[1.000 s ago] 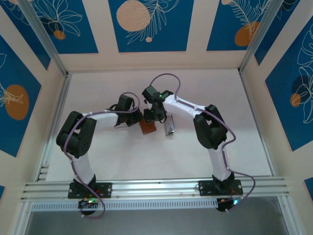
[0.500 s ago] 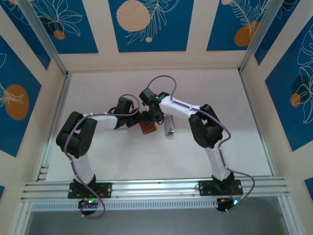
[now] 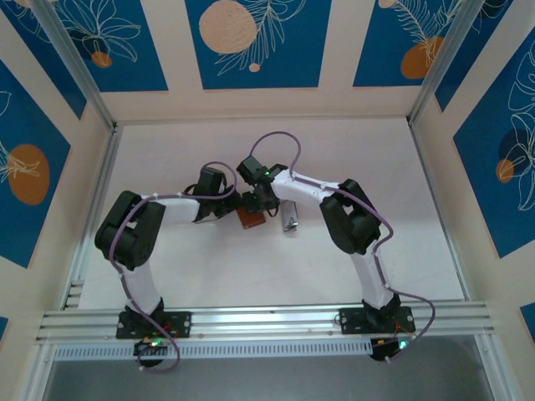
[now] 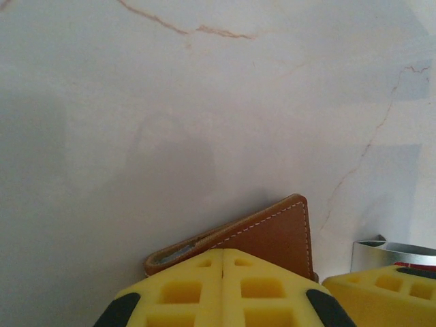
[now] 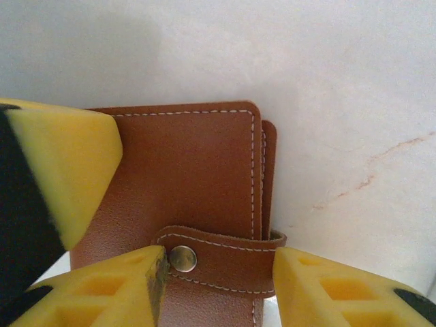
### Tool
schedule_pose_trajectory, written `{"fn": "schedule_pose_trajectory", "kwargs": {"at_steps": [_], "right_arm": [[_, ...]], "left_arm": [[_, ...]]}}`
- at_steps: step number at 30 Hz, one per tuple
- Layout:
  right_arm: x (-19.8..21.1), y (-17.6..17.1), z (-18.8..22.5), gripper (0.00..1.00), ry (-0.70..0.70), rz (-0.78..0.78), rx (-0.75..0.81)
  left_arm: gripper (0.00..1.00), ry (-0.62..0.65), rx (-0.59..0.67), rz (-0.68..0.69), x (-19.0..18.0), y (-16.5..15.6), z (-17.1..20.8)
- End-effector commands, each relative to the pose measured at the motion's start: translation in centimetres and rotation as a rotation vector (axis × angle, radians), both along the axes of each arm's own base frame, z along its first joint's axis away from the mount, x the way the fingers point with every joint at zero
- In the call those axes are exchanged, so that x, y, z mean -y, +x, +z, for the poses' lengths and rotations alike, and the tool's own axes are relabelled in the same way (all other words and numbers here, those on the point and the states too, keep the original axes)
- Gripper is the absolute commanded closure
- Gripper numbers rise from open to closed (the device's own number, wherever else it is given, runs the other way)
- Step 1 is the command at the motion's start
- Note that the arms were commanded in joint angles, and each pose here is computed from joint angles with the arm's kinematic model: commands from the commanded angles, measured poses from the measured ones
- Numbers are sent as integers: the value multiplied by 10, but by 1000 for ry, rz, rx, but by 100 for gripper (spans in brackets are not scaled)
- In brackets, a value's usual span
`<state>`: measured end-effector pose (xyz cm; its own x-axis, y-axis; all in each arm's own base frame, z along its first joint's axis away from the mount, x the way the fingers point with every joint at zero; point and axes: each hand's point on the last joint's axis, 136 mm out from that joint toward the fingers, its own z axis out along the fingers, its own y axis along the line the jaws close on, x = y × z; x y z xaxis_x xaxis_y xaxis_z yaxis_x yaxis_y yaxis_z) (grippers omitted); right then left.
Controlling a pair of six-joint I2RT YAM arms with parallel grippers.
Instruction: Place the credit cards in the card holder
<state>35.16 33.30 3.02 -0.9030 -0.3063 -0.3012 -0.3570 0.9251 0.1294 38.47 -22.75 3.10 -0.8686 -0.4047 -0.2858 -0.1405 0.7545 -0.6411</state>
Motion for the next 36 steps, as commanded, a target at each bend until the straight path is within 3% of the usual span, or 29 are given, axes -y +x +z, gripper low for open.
{"fn": "schedule_pose_trajectory", "kwargs": {"at_steps": [1, 12, 21, 25, 28, 36], "right_arm": [[-25, -27, -19, 53, 109, 61, -94], [-22, -39, -36, 47, 57, 70, -9], [-12, -38, -56, 49, -35, 47, 40], [-5, -34, -49, 57, -80, 32, 110], [-9, -34, -37, 72, -74, 50, 147], [-17, -30, -19, 96, -64, 84, 175]], "left_arm": [[100, 60, -105, 11, -14, -22, -30], [100, 51, -119, 9, -13, -24, -37], [100, 55, -124, 6, -13, -25, -41], [100, 75, -125, 7, -16, -27, -43], [100, 114, -130, 7, -22, -30, -46], [100, 180, -144, 9, -34, -38, -58]]}}
